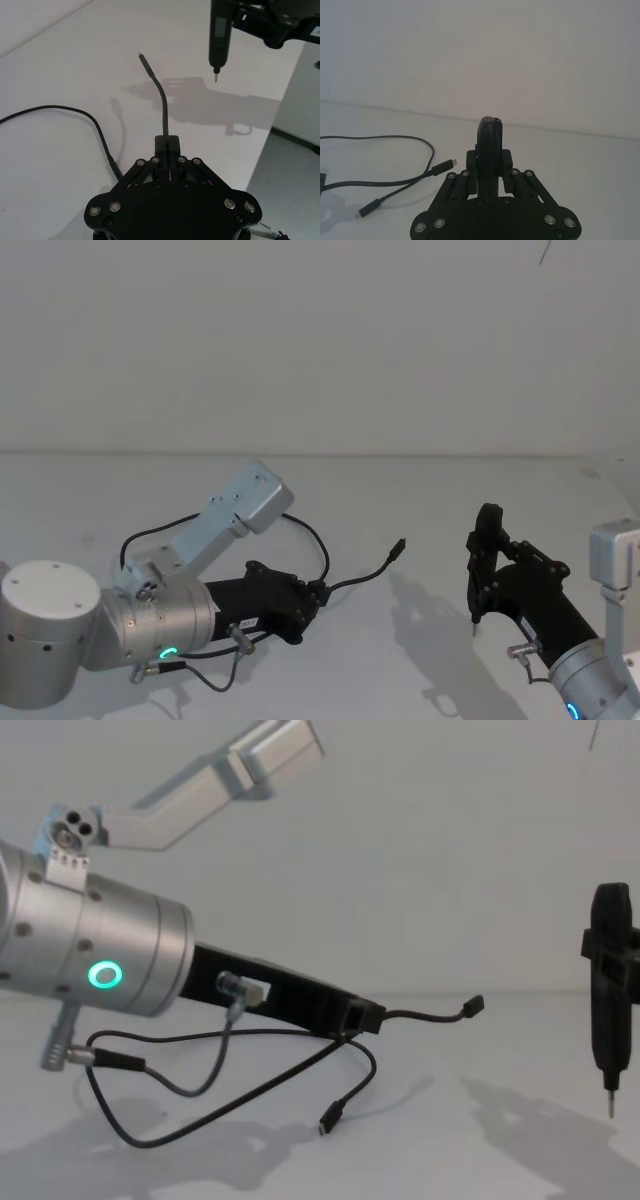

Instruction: Pick up the data cable with the one hand.

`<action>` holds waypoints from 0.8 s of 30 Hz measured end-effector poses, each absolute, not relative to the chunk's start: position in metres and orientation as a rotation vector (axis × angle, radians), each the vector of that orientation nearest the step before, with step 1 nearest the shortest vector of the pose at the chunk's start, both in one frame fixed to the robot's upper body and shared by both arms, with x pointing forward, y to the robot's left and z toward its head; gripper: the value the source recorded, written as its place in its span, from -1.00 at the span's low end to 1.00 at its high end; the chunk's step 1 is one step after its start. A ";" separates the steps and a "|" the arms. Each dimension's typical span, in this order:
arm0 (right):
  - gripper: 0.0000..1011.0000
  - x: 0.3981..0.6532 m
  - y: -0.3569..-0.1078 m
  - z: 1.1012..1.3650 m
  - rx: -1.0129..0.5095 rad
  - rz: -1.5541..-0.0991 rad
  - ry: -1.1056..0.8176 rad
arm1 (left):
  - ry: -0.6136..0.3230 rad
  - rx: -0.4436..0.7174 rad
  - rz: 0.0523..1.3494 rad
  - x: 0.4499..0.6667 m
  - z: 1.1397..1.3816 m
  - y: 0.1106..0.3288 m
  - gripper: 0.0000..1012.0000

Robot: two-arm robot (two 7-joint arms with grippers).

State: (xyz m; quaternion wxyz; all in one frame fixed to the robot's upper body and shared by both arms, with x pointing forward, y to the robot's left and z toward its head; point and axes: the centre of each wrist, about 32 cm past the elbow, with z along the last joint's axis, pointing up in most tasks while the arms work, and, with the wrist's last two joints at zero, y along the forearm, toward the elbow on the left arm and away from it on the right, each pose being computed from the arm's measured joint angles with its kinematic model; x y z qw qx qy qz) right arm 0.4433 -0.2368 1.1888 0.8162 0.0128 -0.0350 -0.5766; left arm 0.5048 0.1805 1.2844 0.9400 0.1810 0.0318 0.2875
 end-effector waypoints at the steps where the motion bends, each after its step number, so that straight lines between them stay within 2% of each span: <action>1: -0.45 0.443 -0.237 1.189 0.028 -1.230 -0.074 | 0.064 0.369 0.585 0.504 1.285 0.181 -0.94; 11: -0.45 0.446 -0.229 1.198 0.090 -1.226 -0.078 | 0.067 0.365 0.566 0.500 1.292 0.187 -0.94; 24: -0.45 0.459 -0.204 1.220 0.270 -1.209 -0.072 | 0.068 0.363 0.554 0.498 1.296 0.190 -0.94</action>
